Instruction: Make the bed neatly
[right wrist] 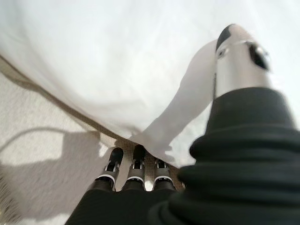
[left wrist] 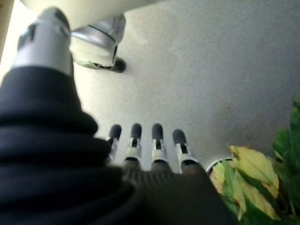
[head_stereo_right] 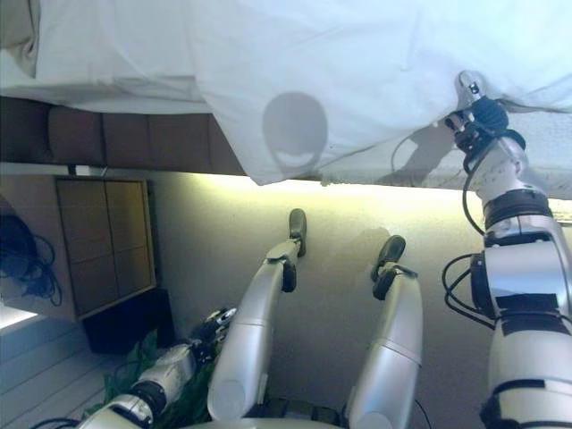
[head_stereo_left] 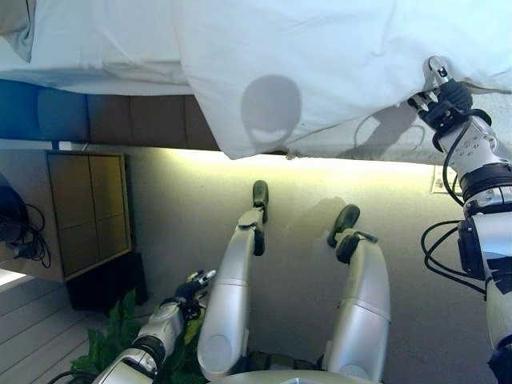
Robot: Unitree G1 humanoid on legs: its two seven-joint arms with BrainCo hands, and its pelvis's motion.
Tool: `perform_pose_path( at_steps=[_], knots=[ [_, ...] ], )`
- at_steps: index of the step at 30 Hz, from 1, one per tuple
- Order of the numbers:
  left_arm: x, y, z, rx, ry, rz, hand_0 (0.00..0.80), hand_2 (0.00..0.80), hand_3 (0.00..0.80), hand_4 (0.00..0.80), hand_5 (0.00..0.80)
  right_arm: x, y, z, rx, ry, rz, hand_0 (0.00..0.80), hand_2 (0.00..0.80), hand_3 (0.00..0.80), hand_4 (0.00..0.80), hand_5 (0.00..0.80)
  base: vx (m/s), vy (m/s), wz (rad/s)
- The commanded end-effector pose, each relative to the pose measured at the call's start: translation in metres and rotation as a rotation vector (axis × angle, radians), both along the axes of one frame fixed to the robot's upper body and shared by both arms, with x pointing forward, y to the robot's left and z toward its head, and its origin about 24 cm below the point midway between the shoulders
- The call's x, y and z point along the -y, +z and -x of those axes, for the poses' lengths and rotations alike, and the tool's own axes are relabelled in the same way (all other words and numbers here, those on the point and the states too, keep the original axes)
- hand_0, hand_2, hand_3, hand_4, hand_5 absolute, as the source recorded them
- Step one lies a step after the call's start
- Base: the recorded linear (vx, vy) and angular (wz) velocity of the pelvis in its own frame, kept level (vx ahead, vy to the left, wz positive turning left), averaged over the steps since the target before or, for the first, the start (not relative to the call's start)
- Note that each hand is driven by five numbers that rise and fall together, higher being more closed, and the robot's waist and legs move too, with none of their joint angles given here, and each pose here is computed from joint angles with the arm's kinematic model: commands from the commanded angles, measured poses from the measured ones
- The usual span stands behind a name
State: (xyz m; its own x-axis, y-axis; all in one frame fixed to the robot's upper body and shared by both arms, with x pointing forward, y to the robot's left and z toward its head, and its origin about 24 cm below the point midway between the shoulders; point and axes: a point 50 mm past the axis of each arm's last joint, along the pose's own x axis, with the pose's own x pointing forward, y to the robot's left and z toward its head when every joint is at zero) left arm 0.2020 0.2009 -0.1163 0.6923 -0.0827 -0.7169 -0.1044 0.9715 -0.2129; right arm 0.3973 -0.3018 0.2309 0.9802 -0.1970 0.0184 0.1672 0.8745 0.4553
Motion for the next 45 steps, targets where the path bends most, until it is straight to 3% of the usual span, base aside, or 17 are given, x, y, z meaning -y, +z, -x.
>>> perform_pose_path(
  at_steps=[1,14,26,35,45],
  knots=[
    [-0.009,-0.007,0.020,-0.031,-0.001,-0.007,0.000,0.000,0.000,0.000,0.000,-0.006,0.066,0.008,0.244,0.080,0.181,0.800,0.800,0.800,0.800,0.800,0.027,0.044,-0.04],
    [-0.017,-0.011,0.026,-0.072,-0.011,-0.036,0.000,0.000,0.000,0.000,0.000,0.003,-0.004,0.006,0.017,0.105,0.215,0.800,0.800,0.800,0.800,0.800,0.053,0.007,-0.07],
    [-0.035,-0.007,0.024,-0.046,0.039,-0.064,0.000,0.000,0.000,0.000,0.000,-0.013,-0.056,0.008,-0.102,0.246,0.046,0.800,0.800,0.800,0.800,0.800,0.027,-0.023,-0.01],
    [-0.024,0.031,-0.032,0.179,0.095,0.001,0.000,0.000,0.000,0.000,0.000,-0.072,-0.082,0.002,-0.101,0.472,-0.091,0.800,0.800,0.800,0.800,0.800,0.070,-0.035,0.02],
    [0.007,0.050,-0.060,0.267,0.249,0.258,0.000,0.000,0.000,0.000,0.000,-0.151,-0.119,0.011,-0.178,0.706,-0.206,0.800,0.800,0.800,0.800,0.800,0.120,-0.013,0.05]
  ],
)
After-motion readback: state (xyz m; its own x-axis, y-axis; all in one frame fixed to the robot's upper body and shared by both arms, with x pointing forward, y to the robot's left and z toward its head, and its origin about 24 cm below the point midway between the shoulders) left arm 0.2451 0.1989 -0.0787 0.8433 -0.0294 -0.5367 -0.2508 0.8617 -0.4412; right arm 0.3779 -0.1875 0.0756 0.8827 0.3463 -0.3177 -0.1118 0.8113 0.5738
